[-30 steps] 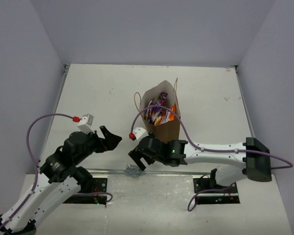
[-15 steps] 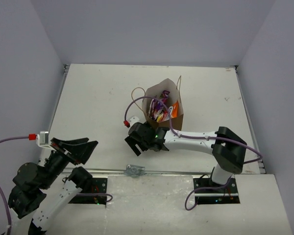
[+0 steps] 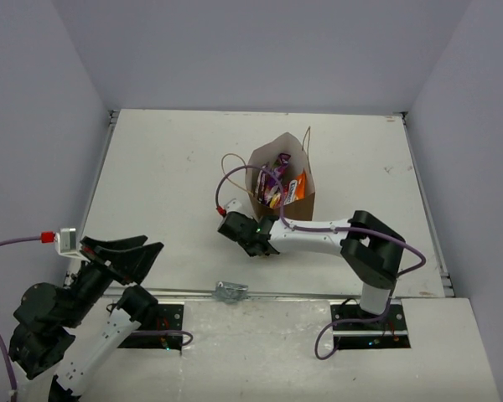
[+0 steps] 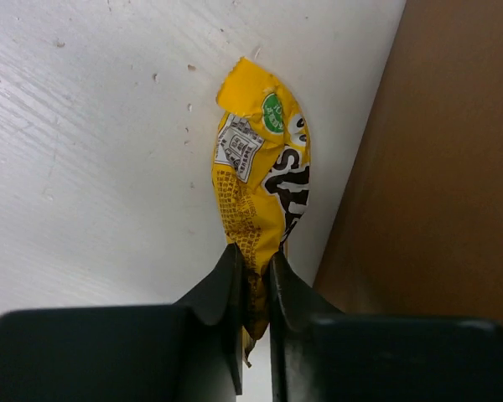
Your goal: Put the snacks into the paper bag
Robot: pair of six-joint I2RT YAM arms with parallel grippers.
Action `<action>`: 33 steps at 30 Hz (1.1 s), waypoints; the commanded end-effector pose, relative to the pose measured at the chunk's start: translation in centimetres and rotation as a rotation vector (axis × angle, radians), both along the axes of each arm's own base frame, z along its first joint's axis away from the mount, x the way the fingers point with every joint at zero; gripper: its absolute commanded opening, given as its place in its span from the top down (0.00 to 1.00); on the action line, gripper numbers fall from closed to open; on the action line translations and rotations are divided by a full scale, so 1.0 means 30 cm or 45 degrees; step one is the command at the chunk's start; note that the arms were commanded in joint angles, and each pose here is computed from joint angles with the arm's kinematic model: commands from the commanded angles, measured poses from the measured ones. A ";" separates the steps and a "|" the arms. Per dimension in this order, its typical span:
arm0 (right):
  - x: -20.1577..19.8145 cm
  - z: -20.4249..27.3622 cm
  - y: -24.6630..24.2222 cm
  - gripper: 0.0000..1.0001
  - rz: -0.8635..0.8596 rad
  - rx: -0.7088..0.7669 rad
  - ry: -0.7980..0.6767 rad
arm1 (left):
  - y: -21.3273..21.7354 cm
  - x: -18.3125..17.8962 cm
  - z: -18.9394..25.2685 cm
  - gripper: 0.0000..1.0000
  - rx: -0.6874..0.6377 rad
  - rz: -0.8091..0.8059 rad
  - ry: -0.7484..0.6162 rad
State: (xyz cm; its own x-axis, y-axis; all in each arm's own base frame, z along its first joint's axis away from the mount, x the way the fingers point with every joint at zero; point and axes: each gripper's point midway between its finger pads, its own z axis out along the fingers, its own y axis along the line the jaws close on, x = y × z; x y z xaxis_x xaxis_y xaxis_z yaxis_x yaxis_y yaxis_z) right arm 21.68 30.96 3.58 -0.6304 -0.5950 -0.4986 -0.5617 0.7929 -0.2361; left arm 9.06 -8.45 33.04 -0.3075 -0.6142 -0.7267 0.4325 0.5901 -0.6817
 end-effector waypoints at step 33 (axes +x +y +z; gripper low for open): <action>0.081 1.250 -0.280 0.84 -0.105 0.917 -0.411 | -0.232 0.148 -0.481 0.00 0.347 -0.232 0.559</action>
